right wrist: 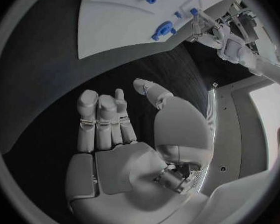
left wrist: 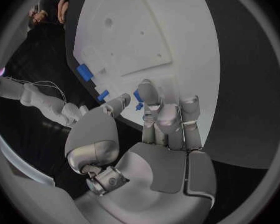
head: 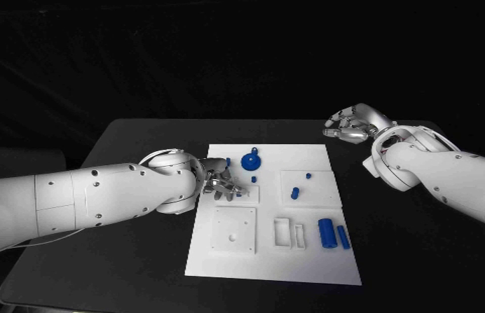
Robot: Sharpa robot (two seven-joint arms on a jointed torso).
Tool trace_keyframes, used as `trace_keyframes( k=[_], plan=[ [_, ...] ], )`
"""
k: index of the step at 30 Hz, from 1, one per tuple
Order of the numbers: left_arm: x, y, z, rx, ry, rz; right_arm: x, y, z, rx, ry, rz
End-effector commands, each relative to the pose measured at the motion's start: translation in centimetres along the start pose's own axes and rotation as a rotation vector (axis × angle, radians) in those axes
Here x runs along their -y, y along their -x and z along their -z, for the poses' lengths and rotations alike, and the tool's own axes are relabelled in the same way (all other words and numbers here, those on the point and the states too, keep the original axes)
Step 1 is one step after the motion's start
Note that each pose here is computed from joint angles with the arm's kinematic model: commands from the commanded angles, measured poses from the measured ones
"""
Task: Assemble the parts on the task board
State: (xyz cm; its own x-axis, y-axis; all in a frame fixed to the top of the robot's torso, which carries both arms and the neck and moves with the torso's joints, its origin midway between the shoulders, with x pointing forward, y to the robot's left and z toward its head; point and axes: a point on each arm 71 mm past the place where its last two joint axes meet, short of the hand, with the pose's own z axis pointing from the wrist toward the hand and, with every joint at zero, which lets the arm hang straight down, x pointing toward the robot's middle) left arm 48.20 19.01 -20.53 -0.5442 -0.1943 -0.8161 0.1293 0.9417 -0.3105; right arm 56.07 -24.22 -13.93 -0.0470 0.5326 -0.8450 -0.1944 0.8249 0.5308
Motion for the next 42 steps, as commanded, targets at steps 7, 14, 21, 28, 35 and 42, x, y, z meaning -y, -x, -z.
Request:
trace_keyframes(
  k=[7, 14, 21, 28, 35, 42],
  plan=[
    [0.27, 1.80, 0.60, 0.001, -0.024, 0.172, 0.0, 0.0, 0.0, -0.006, 0.009, 0.005],
    [-0.56, 5.30, 0.55, -0.005, 0.007, 0.269, 0.1, 0.0, -0.1, -0.004, 0.006, 0.006],
    [-1.74, 7.86, -0.63, -0.013, 0.028, 0.293, 0.3, 0.0, -0.2, -0.002, 0.002, 0.005],
    [-2.04, 10.05, -1.91, 0.040, 0.054, 0.260, 0.2, -0.1, -0.4, -0.003, 0.001, 0.004],
    [-2.43, 11.61, -3.00, 0.062, 0.106, 0.162, 0.1, -0.2, -0.4, -0.006, 0.003, 0.002],
    [-2.20, 11.94, -4.05, 0.040, 0.128, 0.125, -0.1, -0.3, -0.4, -0.010, 0.008, 0.001]
  ],
)
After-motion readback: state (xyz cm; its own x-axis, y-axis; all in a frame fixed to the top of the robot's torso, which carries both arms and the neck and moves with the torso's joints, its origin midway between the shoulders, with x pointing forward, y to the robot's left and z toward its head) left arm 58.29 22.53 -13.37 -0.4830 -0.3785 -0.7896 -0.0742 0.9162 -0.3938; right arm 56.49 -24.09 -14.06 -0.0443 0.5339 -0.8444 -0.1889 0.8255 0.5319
